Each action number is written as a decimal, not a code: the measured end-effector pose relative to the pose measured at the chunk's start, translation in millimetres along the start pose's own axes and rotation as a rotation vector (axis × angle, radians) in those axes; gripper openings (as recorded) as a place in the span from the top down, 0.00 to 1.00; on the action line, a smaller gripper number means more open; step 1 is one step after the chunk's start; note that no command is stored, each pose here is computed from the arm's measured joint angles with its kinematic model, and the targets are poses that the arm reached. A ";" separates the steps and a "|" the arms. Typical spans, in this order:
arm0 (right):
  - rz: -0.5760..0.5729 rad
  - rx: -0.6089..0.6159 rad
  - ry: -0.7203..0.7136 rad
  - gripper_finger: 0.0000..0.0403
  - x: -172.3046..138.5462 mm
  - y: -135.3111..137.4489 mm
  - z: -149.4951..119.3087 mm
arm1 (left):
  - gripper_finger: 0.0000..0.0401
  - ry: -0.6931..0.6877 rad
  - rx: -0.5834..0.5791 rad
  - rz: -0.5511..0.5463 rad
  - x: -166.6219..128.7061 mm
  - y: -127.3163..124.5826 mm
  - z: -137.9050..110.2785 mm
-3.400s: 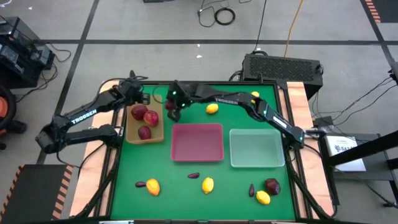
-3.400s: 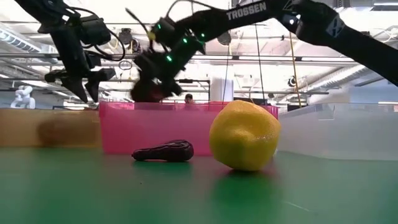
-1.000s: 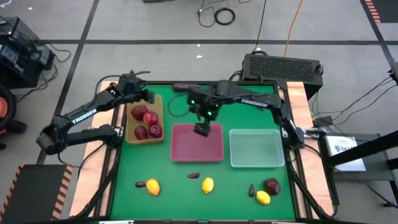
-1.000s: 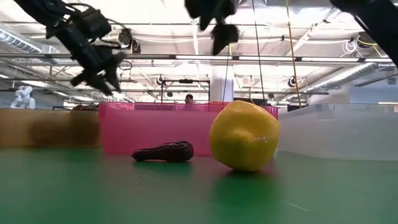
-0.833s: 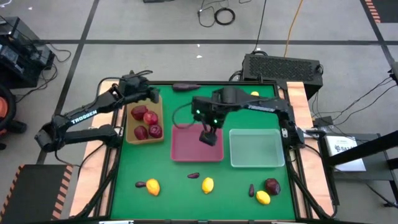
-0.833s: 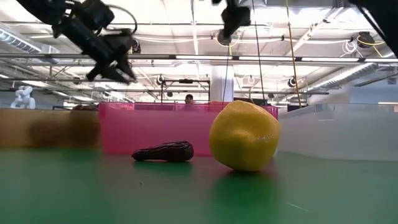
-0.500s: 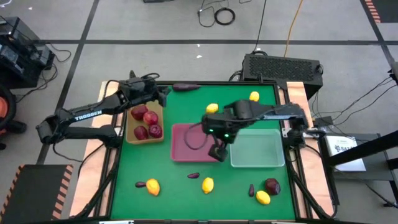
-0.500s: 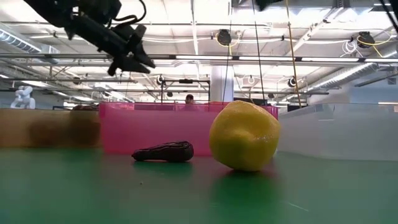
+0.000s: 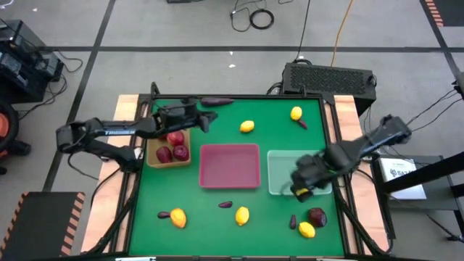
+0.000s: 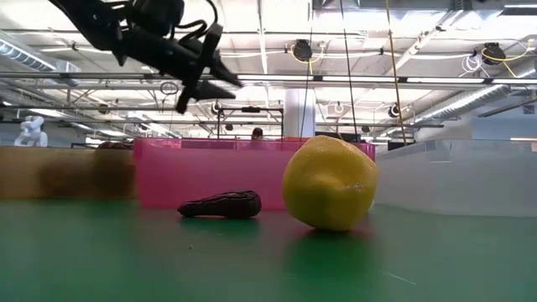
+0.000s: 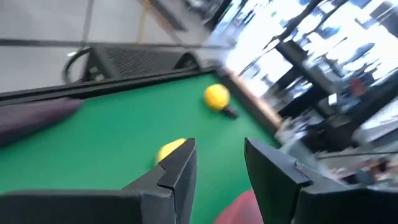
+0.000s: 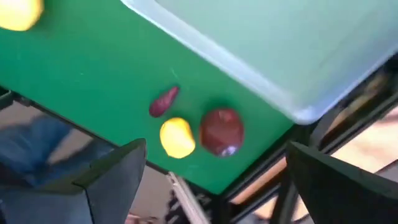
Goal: Sort produce into baskets
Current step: Put the red apple into the orange bin
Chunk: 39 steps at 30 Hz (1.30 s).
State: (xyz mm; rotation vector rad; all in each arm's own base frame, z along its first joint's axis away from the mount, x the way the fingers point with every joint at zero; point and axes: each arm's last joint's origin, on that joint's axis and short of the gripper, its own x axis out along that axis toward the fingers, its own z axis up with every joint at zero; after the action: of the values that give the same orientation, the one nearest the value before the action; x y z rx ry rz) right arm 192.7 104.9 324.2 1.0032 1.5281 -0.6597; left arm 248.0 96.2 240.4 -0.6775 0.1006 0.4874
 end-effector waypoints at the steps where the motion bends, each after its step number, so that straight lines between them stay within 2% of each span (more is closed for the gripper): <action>1: 0.016 0.028 0.003 0.07 6.1 -3.7 -6.5 | 0.65 -0.019 -0.014 -0.020 2.3 -4.1 -1.7; 3: 0.033 0.069 0.010 0.07 18.9 -8.1 -18.1 | 0.65 -0.046 -0.036 -0.054 7.0 -11.9 -5.1; 10: -0.077 0.156 0.013 0.07 61.1 -19.6 -45.3 | 0.65 -0.057 -0.052 -0.078 17.7 -46.9 -16.3; 15: -0.051 0.139 0.029 0.07 82.5 -17.4 -59.4 | 0.65 -0.070 -0.041 -0.074 21.1 -69.4 -26.6; 20: -0.117 0.171 0.002 0.07 103.4 -20.1 -65.1 | 0.65 -0.084 -0.031 -0.050 26.1 -84.2 -36.5; 23: -0.132 0.172 -0.007 0.07 114.9 -20.1 -65.4 | 0.65 -0.081 -0.029 -0.053 30.3 -90.0 -39.9; 39: -0.027 0.232 -0.013 0.07 155.4 -22.1 -56.1 | 0.65 -0.051 -0.017 -0.054 46.3 -96.2 -45.9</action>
State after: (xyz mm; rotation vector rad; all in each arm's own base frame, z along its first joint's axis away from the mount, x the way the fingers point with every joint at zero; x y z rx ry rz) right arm 145.8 178.7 182.3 1.1507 1.4795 -0.8753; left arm 336.6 21.4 248.9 -0.6825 0.0300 0.4539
